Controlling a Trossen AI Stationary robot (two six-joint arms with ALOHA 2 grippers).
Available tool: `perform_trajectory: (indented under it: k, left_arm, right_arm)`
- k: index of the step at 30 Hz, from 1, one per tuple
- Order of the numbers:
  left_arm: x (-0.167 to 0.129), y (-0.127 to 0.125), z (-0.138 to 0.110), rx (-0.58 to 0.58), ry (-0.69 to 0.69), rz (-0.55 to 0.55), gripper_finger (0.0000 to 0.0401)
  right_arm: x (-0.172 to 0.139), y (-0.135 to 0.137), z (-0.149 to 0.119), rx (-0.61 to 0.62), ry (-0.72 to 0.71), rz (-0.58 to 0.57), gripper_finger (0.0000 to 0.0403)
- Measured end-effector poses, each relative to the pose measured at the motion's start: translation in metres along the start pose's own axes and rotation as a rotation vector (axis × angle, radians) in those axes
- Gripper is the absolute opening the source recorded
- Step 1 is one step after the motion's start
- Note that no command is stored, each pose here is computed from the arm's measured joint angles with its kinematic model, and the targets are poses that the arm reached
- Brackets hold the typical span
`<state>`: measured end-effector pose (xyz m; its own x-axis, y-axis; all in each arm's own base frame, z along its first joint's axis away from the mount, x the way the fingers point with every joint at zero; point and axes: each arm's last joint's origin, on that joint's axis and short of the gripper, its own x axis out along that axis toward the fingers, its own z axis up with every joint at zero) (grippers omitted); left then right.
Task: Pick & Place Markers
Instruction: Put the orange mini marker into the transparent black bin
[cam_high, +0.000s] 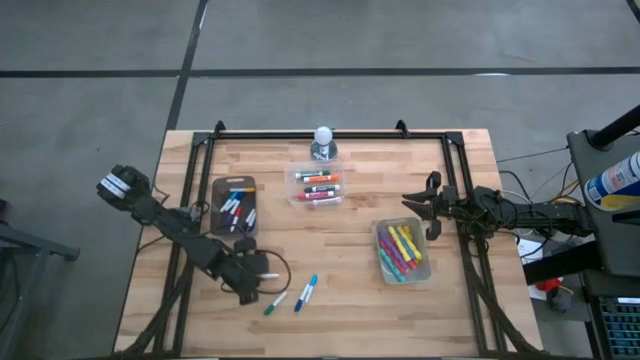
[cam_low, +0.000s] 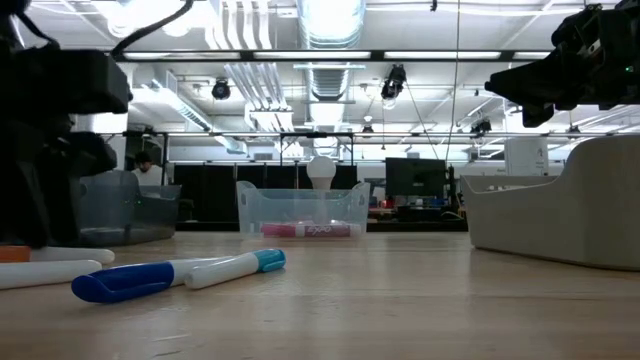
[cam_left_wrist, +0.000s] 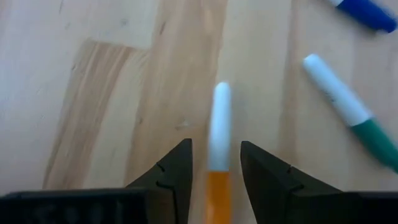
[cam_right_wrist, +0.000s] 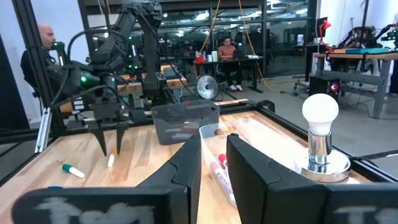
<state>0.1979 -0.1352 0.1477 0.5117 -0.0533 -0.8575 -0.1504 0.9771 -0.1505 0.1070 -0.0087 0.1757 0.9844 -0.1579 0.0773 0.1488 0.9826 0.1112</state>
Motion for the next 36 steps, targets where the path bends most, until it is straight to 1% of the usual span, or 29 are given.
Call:
perform_trajectory:
  k: [4, 11, 14, 19, 22, 27, 30, 34, 36]
  left_arm:
    - [0.006, 0.009, -0.011, 0.013, 0.012, 0.044, 0.0129]
    - [0.008, 0.013, -0.016, -0.013, 0.005, 0.061, 0.0125]
    - [0.008, 0.014, -0.016, -0.015, 0.003, 0.064, 0.0101]
    - [0.008, 0.014, -0.016, -0.001, -0.003, 0.07, 0.0028]
    - [0.007, 0.013, -0.014, 0.016, -0.001, 0.068, 0.0024]
    - [0.0, 0.004, -0.003, 0.043, 0.033, 0.052, 0.0031]
    - [-0.011, -0.003, 0.009, 0.056, 0.058, 0.078, 0.0032]
    - [-0.034, -0.01, 0.028, 0.101, 0.089, 0.175, 0.0031]
    - [-0.048, -0.01, 0.036, 0.125, 0.092, 0.255, 0.0031]
  right_arm:
    - [0.0, 0.0, 0.0, -0.001, 0.0, 0.0, 0.0068]
    - [0.0, 0.0, 0.0, 0.0, 0.0, 0.0, 0.0068]
    - [0.0, 0.0, 0.0, -0.001, 0.0, 0.0, 0.0068]
    - [0.0, 0.0, 0.0, -0.001, 0.0, 0.0, 0.0068]
    - [0.0, 0.0, 0.0, 0.0, 0.0, 0.0, 0.0068]
    - [0.0, 0.0, 0.0, -0.001, 0.0, 0.0, 0.0068]
    - [0.0, 0.0, 0.0, 0.0, 0.0, 0.001, 0.0068]
    - [0.0, 0.0, 0.0, -0.001, 0.0, 0.0, 0.0068]
    - [0.0, 0.0, 0.0, 0.0, 0.0, 0.0, 0.0068]
